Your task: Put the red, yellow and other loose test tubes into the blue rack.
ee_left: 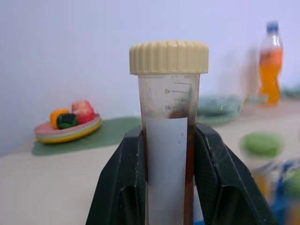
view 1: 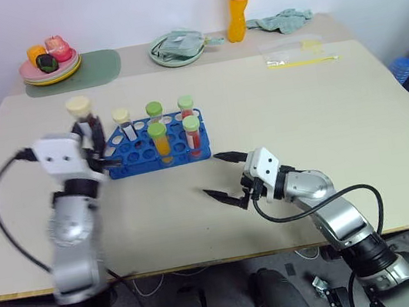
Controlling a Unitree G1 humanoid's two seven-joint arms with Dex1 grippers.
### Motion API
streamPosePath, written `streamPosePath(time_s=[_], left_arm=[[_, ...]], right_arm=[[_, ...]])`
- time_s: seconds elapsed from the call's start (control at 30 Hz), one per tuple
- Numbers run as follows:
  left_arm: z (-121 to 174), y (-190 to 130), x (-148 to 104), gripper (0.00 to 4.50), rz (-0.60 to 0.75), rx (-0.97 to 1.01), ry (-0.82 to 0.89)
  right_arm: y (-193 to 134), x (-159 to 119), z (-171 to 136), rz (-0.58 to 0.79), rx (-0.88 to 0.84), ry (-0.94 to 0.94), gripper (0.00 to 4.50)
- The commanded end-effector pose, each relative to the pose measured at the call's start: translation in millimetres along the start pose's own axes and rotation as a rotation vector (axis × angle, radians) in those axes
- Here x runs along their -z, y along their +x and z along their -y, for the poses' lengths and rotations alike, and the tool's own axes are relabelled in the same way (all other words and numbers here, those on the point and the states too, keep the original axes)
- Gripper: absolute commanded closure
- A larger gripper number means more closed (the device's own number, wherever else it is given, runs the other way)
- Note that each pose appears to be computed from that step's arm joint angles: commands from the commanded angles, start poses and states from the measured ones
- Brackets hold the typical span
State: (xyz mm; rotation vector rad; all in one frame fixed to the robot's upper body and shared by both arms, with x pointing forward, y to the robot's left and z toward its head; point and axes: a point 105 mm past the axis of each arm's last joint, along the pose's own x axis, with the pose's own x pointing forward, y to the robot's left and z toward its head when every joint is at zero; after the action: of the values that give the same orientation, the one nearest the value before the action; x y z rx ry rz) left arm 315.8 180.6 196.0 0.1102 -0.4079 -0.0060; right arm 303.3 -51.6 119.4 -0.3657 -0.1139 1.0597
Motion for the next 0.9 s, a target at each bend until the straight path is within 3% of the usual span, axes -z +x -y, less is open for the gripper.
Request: streamPosePath(time_s=[0.03, 0.43, 0.9], left_arm=[[13.3, -2.8, -2.3, 3.65, 0.055, -0.005, 0.058], [9.6, 3.8, 27.6, 3.65, 0.005, -0.008, 0.107], [1.1, 14.0, 41.9, 3.65, -0.020, -0.003, 0.119]], right_arm=[[1.3, -10.6, 2.8, 0.039, 0.000, -0.034, 0.00], [1.2, -11.4, 1.9, 0.045, 0.024, -0.030, 0.00], [2.2, -10.0, -0.4, 0.043, 0.024, -0.023, 0.00]])
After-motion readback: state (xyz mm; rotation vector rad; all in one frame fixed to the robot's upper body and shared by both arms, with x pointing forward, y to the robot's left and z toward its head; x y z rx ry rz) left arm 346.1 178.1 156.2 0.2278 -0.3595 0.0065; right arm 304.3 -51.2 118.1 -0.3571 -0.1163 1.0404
